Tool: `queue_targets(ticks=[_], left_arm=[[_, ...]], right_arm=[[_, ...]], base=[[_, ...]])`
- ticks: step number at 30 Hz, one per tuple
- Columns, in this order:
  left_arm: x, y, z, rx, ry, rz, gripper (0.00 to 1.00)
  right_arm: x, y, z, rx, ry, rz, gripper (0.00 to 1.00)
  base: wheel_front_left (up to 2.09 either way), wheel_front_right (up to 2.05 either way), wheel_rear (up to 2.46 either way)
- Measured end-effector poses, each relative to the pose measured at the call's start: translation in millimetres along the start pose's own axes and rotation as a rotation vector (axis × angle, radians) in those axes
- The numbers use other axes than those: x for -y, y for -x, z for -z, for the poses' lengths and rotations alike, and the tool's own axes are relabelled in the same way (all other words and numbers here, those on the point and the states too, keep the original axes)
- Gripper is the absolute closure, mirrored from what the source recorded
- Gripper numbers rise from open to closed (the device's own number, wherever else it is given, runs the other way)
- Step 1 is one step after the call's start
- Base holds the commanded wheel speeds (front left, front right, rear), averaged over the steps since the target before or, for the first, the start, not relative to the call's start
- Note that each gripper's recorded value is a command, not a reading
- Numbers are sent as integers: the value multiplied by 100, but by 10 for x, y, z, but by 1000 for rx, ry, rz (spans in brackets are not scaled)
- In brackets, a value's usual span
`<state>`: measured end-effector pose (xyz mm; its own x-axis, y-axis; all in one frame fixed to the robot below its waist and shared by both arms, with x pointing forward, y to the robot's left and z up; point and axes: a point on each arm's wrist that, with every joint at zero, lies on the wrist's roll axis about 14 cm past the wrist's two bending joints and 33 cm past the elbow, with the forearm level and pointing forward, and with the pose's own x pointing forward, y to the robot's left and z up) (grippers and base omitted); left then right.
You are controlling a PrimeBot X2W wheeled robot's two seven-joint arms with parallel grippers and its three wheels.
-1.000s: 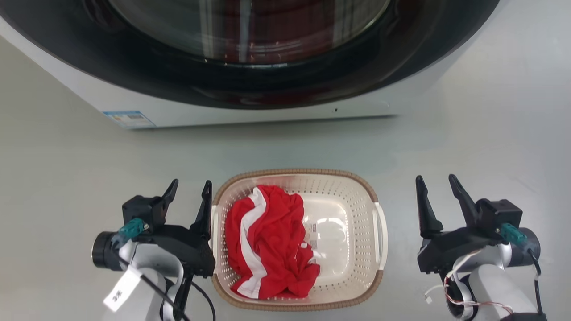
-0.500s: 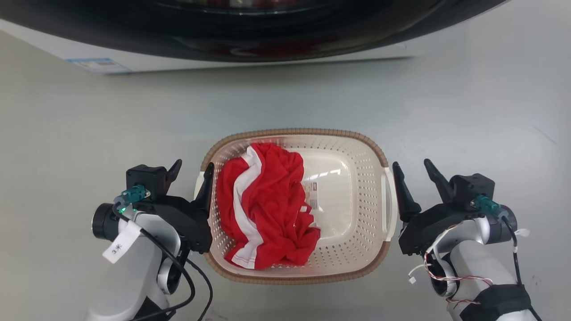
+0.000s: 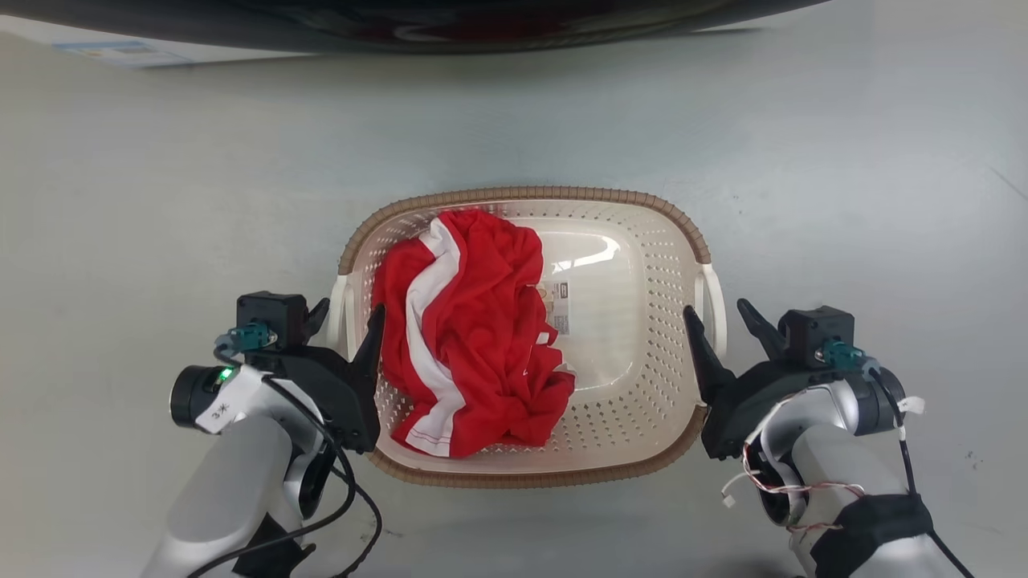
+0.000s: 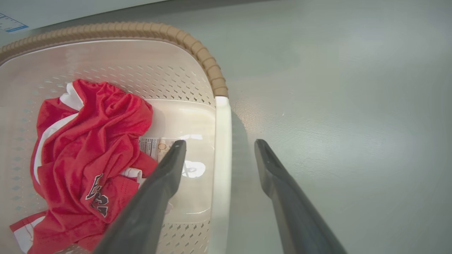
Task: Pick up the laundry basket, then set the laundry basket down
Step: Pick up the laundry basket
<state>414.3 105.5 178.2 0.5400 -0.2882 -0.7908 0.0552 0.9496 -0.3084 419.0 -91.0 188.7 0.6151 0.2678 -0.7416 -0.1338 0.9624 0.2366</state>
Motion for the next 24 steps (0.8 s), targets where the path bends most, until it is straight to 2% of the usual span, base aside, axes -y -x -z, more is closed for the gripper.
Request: queue_targets(ticks=[11,12,13,24], left_arm=[[-47,-182,214,-96,12,0,0],[-56,-189,235,-105,16,-3,23],[-67,-190,266,-119,22,-7,100],[-115,-205,346,-174,40,-26,100]], right_arm=[[19,-217,149,-85,5,-20,0],[18,-233,161,-92,5,-22,58],[21,-243,171,-97,5,-22,100],[25,-266,259,-133,-12,-31,100]], base=[[0,0,0],[0,0,0],[0,0,0],[0,0,0]])
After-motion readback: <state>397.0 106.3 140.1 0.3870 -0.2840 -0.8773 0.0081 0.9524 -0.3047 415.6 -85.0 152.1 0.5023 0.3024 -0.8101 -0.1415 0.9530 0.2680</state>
